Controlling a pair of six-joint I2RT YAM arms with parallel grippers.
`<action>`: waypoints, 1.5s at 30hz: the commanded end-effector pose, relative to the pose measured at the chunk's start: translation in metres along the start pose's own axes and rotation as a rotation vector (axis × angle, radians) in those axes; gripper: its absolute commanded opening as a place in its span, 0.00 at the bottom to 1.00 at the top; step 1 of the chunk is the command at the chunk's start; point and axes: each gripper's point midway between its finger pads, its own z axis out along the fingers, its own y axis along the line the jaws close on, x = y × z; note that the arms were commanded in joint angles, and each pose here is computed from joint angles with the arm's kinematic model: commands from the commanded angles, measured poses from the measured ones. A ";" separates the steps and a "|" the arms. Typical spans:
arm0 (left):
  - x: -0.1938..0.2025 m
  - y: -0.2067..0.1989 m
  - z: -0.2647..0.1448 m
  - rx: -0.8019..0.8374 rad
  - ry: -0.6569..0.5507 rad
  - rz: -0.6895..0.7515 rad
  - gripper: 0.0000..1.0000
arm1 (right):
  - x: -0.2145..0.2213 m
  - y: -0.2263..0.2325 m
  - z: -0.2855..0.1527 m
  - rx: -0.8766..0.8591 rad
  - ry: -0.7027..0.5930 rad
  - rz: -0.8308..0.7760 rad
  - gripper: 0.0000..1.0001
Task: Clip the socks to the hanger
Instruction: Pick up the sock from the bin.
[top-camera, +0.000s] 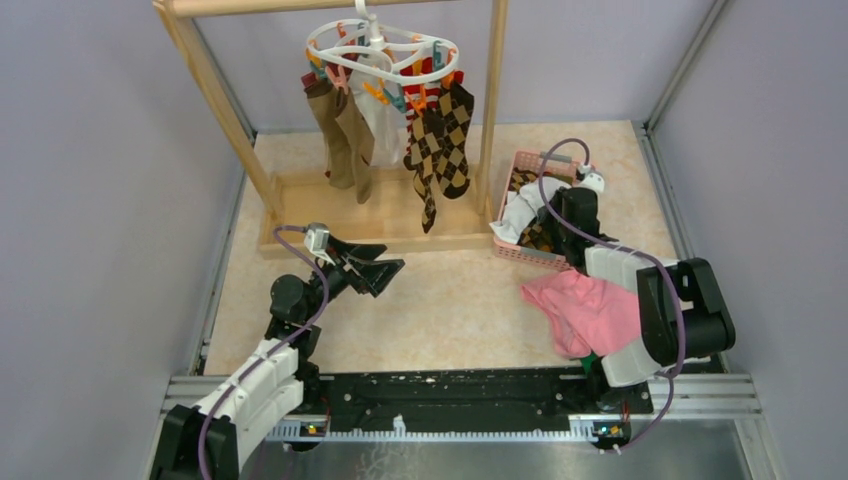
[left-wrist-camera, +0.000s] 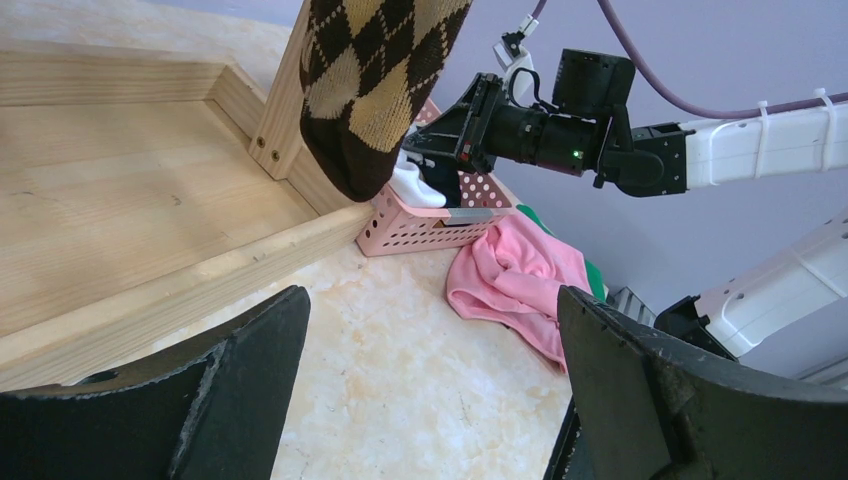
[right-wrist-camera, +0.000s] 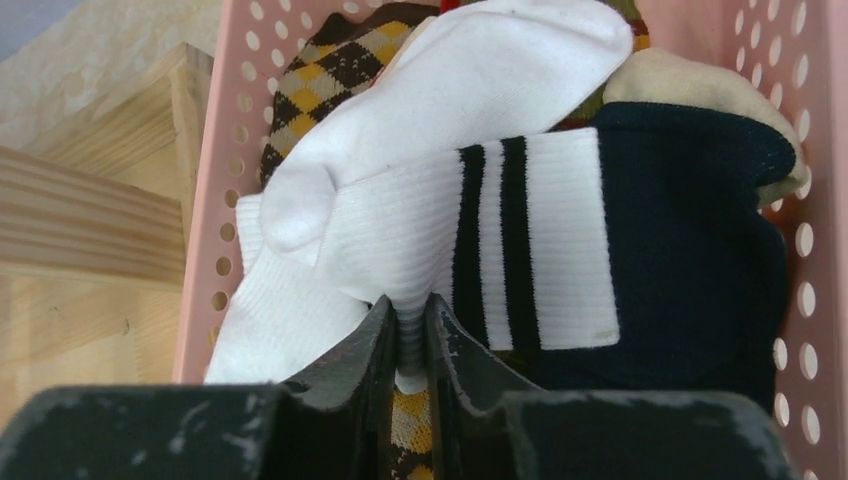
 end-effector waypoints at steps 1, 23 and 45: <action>-0.012 -0.009 0.003 0.033 -0.031 0.036 0.98 | -0.042 0.013 -0.009 -0.030 -0.130 -0.021 0.11; -0.003 -0.037 0.008 0.207 0.082 0.012 0.98 | -0.030 0.046 -0.053 -0.271 -0.043 -0.211 0.16; -0.001 -0.040 0.008 0.223 0.096 0.008 0.98 | -0.048 0.081 -0.080 -0.468 -0.073 -0.198 0.42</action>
